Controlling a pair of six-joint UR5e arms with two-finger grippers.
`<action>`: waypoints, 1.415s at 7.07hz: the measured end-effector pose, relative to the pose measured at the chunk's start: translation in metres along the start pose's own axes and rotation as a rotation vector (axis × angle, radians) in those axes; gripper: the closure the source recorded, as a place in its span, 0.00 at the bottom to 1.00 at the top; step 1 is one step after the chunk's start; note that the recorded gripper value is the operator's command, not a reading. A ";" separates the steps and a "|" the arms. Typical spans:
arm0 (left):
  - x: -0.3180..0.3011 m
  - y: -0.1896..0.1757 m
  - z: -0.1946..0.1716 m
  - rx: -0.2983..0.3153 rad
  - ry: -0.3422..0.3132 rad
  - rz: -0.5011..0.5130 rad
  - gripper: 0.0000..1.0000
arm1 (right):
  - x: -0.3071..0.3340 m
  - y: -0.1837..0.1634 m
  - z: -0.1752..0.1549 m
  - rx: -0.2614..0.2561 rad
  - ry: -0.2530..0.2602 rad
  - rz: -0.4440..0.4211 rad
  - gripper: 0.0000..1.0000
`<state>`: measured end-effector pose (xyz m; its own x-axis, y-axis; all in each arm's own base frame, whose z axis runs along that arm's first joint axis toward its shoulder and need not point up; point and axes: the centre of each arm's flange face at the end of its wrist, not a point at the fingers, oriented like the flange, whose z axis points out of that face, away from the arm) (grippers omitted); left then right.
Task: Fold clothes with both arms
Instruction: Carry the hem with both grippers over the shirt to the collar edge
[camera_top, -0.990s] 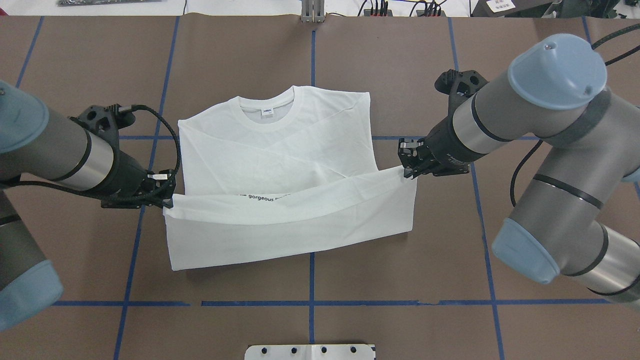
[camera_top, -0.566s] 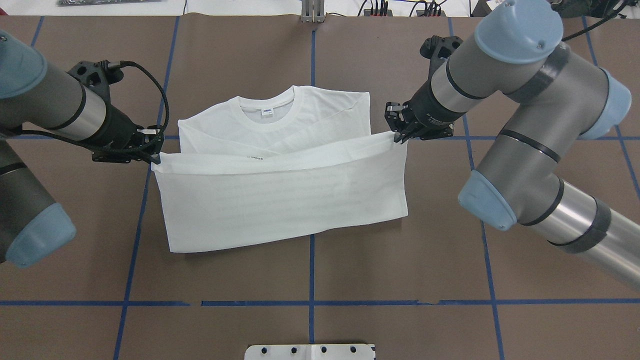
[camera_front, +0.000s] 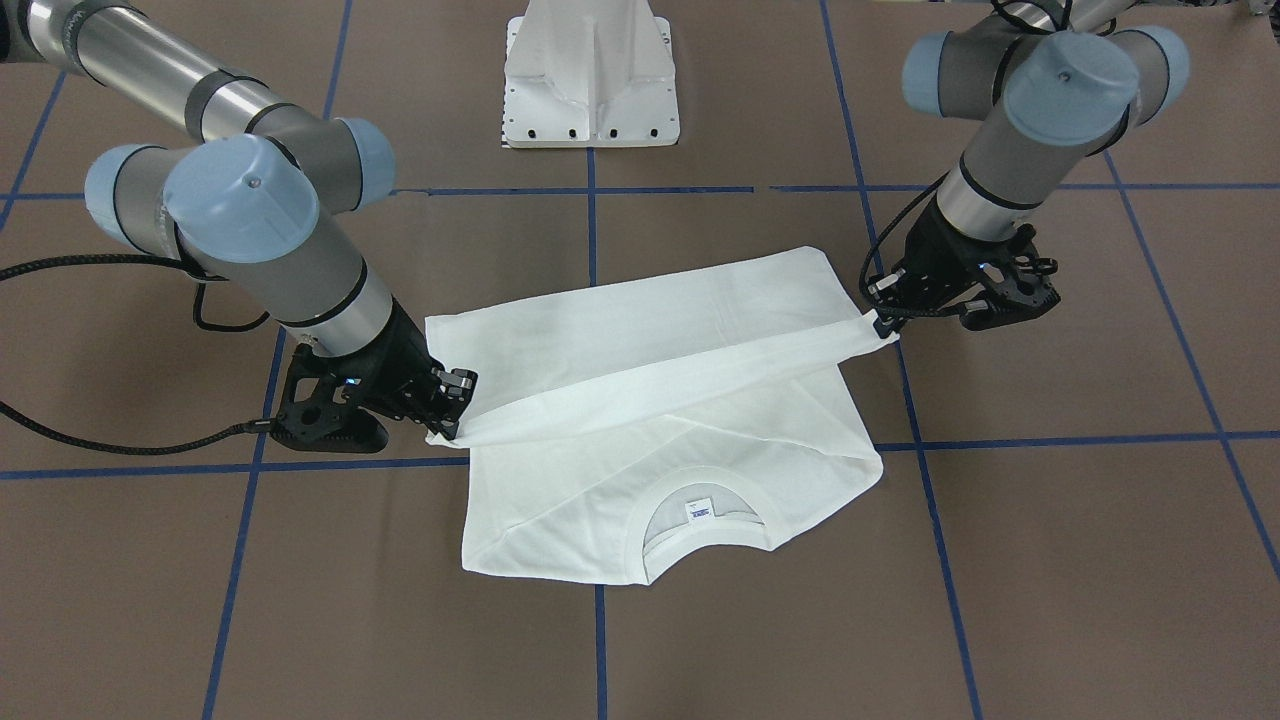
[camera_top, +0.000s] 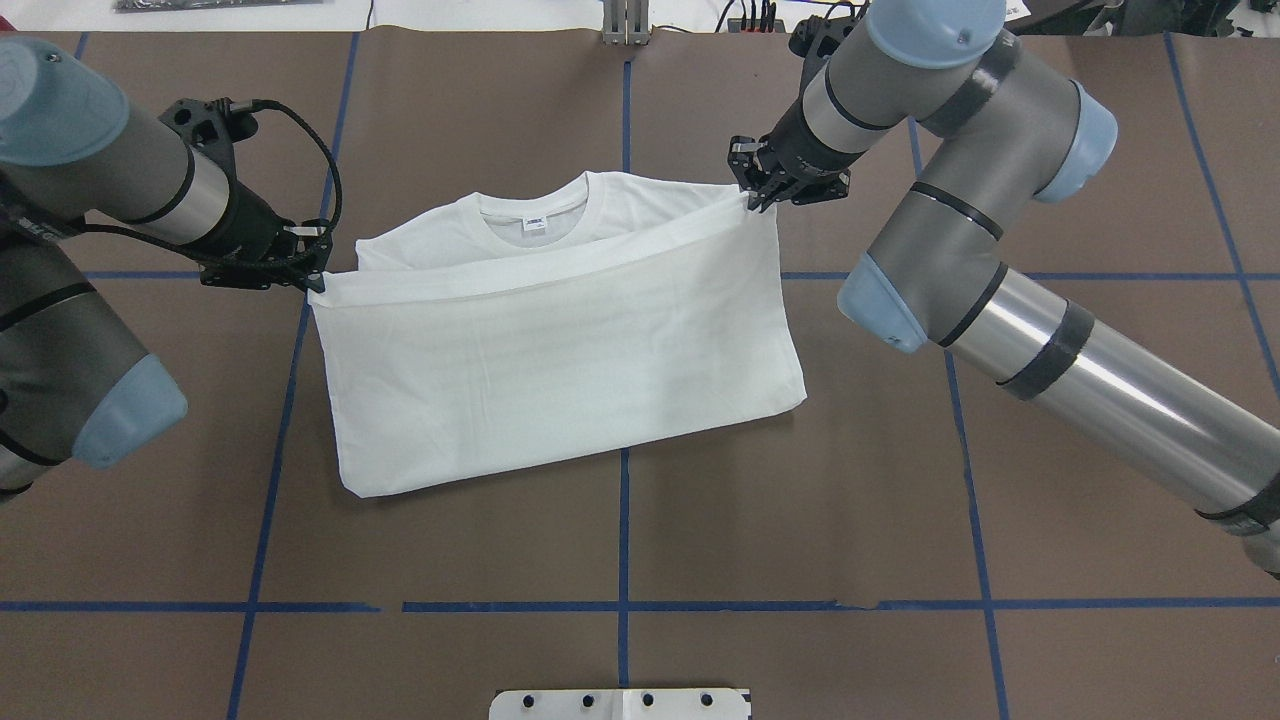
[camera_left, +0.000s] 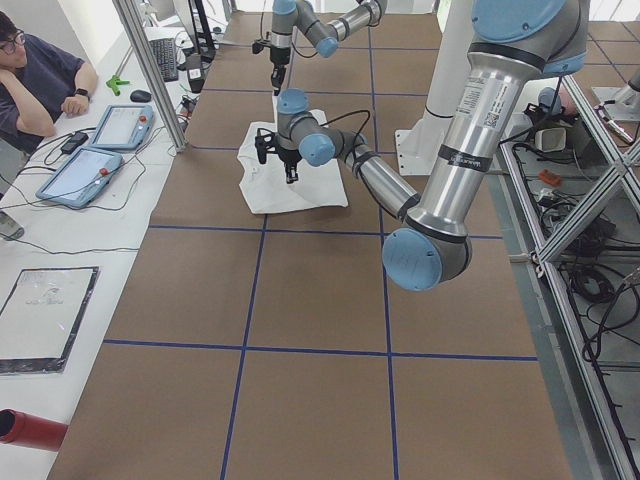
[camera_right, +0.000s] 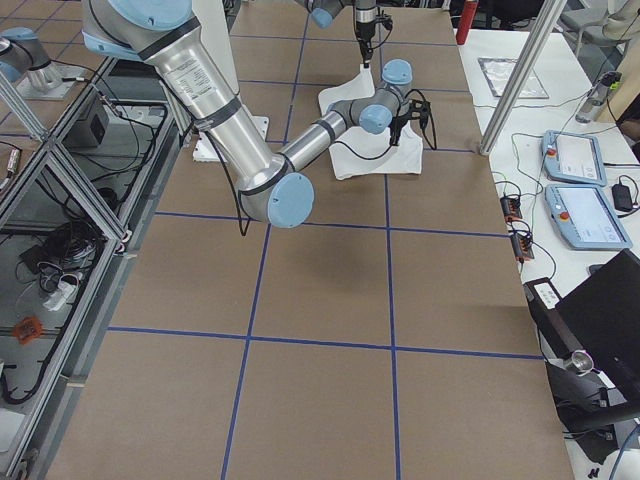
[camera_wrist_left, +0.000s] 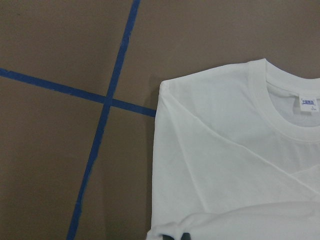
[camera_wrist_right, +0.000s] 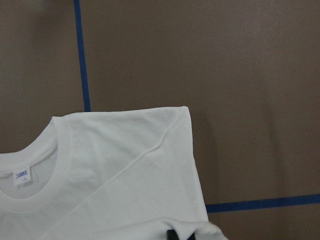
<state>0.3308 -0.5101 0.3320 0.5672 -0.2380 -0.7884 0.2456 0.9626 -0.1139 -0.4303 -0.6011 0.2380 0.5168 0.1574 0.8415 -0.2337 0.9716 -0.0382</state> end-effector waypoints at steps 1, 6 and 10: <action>0.001 -0.007 0.011 0.002 0.001 0.001 1.00 | -0.013 -0.012 0.011 0.006 0.013 0.005 1.00; 0.008 -0.066 0.057 0.023 -0.019 -0.035 1.00 | -0.017 -0.058 0.050 -0.001 0.098 -0.004 1.00; -0.007 -0.091 0.072 0.043 -0.022 -0.049 1.00 | -0.023 -0.070 0.066 -0.003 0.109 0.001 1.00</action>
<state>0.3613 -0.6058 0.3912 0.5712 -0.2878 -0.7687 0.3064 0.9436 -0.1257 -0.4799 -0.6847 0.2565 0.6032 0.1762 0.7779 -0.2314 0.9720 -0.0408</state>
